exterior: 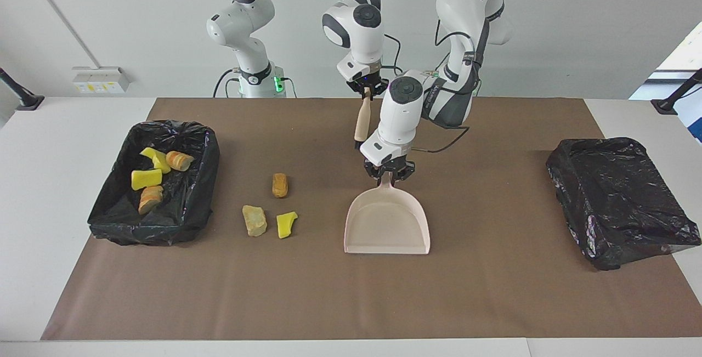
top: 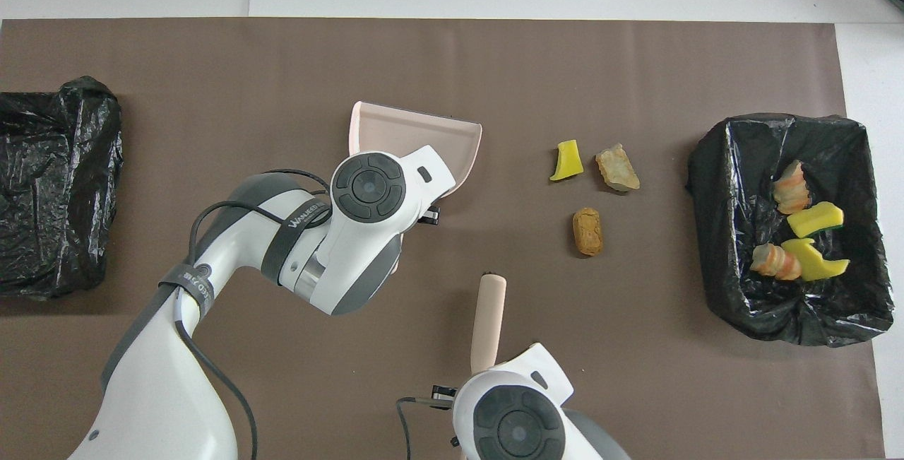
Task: Sweep and dump trash in bin
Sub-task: 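Move the dustpan near the debris while the right gripper brings the brush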
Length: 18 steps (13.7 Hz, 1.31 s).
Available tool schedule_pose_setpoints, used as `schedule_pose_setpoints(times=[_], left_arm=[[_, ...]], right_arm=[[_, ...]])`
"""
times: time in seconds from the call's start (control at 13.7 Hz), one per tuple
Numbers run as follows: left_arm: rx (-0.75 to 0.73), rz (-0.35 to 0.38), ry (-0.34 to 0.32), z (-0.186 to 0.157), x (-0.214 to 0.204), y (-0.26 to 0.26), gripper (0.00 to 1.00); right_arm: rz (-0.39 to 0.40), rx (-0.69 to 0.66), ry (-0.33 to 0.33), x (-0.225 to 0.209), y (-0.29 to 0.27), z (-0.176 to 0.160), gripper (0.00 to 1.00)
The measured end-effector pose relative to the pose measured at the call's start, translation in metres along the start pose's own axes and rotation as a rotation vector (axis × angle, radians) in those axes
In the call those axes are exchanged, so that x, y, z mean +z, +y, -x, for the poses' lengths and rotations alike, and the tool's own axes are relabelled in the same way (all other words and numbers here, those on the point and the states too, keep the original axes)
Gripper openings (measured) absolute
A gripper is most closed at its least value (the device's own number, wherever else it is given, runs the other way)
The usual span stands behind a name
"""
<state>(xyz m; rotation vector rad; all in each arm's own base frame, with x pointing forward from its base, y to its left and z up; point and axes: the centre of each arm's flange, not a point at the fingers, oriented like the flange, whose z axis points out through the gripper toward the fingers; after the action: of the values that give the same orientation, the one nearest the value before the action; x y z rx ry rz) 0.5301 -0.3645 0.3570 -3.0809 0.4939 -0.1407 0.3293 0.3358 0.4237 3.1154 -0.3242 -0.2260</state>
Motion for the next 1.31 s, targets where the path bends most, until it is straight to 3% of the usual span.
schedule_pose_setpoints(times=[0.37, 0.58, 0.8, 1.02, 1.31], left_arm=[[0.324, -0.026, -0.025, -0.011, -0.027, -0.055, 0.32], [0.507, -0.025, -0.068, -0.01, -0.025, -0.072, 0.32], [0.78, -0.007, -0.118, -0.006, -0.021, -0.082, 0.32], [0.922, 0.013, -0.16, -0.002, -0.018, -0.087, 0.32], [0.976, 0.025, -0.191, 0.006, -0.017, -0.064, 0.32]], right_arm=[[0.121, -0.128, 0.094, -0.026, 0.093, -0.104, 0.26], [0.261, -0.311, 0.11, -0.03, 0.168, -0.188, 0.26], [0.43, -0.483, 0.1, -0.031, 0.214, -0.251, 0.26], [0.532, -0.562, 0.082, -0.016, 0.214, -0.281, 0.26], [0.549, -0.574, 0.002, 0.008, 0.2, -0.302, 0.26]])
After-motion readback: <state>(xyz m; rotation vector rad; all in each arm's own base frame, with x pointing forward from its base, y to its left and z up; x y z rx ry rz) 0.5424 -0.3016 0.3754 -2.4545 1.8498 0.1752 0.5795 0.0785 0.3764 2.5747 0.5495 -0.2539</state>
